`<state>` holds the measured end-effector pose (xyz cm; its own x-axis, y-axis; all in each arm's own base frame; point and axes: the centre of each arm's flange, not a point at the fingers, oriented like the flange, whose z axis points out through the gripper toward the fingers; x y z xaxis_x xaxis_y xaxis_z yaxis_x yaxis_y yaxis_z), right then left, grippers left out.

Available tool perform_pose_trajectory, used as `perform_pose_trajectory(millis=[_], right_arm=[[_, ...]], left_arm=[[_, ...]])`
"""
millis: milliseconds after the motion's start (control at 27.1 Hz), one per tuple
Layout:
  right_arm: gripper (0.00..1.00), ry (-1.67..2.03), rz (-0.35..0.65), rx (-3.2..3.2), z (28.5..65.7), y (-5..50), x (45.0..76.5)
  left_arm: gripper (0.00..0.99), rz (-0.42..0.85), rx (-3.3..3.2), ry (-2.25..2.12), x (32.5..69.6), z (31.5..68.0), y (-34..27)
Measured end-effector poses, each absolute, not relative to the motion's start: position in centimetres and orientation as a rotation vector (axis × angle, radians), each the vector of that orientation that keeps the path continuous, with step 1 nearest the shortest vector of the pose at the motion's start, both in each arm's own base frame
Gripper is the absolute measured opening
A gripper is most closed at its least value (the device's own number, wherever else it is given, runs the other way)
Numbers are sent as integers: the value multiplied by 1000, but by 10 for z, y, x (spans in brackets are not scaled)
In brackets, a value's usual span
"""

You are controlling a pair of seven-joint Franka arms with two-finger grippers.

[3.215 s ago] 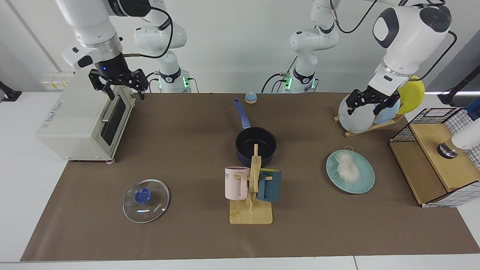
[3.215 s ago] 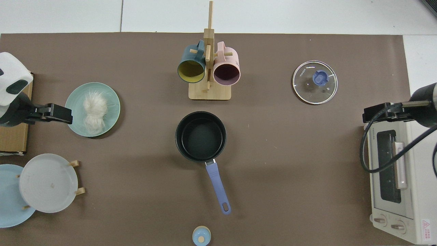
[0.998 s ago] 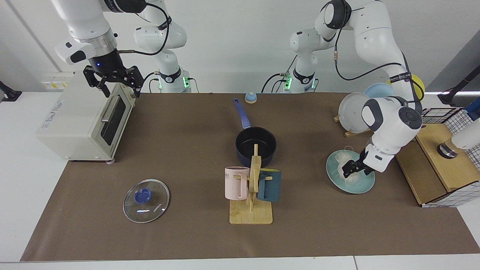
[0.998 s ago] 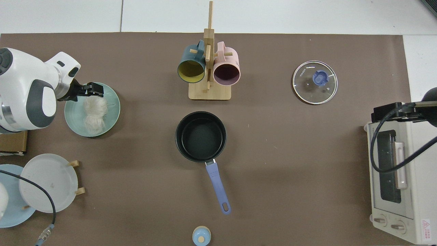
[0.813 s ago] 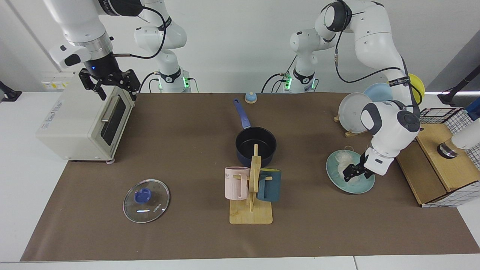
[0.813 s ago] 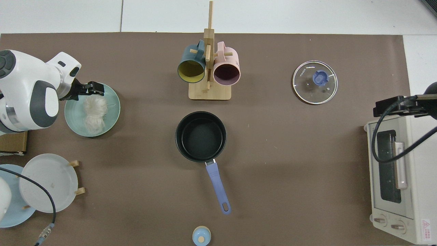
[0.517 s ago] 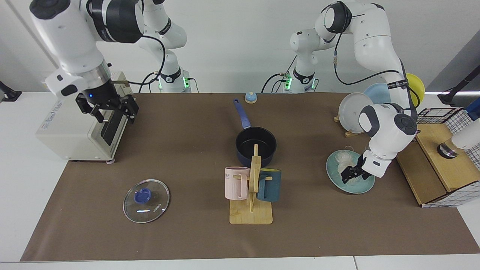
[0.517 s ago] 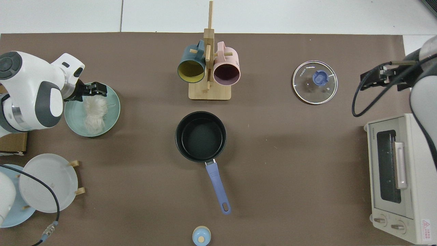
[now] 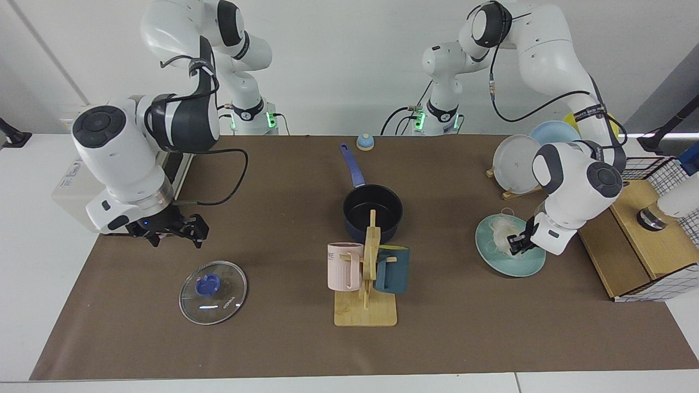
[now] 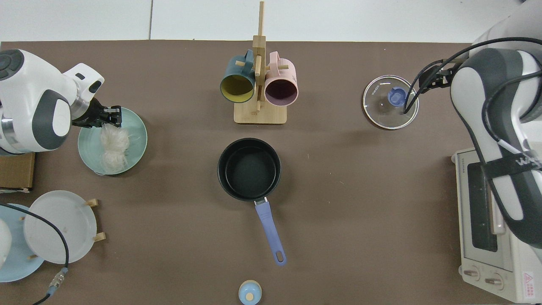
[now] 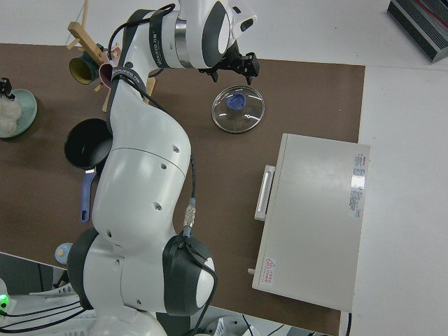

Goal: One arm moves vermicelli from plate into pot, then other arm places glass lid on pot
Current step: 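Carry the vermicelli over the black pot while the right gripper grasps the lid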

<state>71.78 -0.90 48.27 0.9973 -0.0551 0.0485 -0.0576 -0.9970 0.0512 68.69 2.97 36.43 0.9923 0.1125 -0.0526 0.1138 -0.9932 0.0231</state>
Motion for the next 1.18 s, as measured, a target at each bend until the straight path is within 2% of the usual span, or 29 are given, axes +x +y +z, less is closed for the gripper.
perform_pose_trajectory(millis=[370, 850, 1183], right_arm=[[996, -71, 94, 3088, 438, -4, 736], [996, 67, 165, 3082, 381, 2, 757], [996, 182, 190, 3080, 351, 27, 764]], left_arm=[[176, -104, 3114, 181, 680, 398, 27], [150, -230, 3092, 209, 674, 449, -3], [141, -327, 3053, 306, 658, 486, -83]])
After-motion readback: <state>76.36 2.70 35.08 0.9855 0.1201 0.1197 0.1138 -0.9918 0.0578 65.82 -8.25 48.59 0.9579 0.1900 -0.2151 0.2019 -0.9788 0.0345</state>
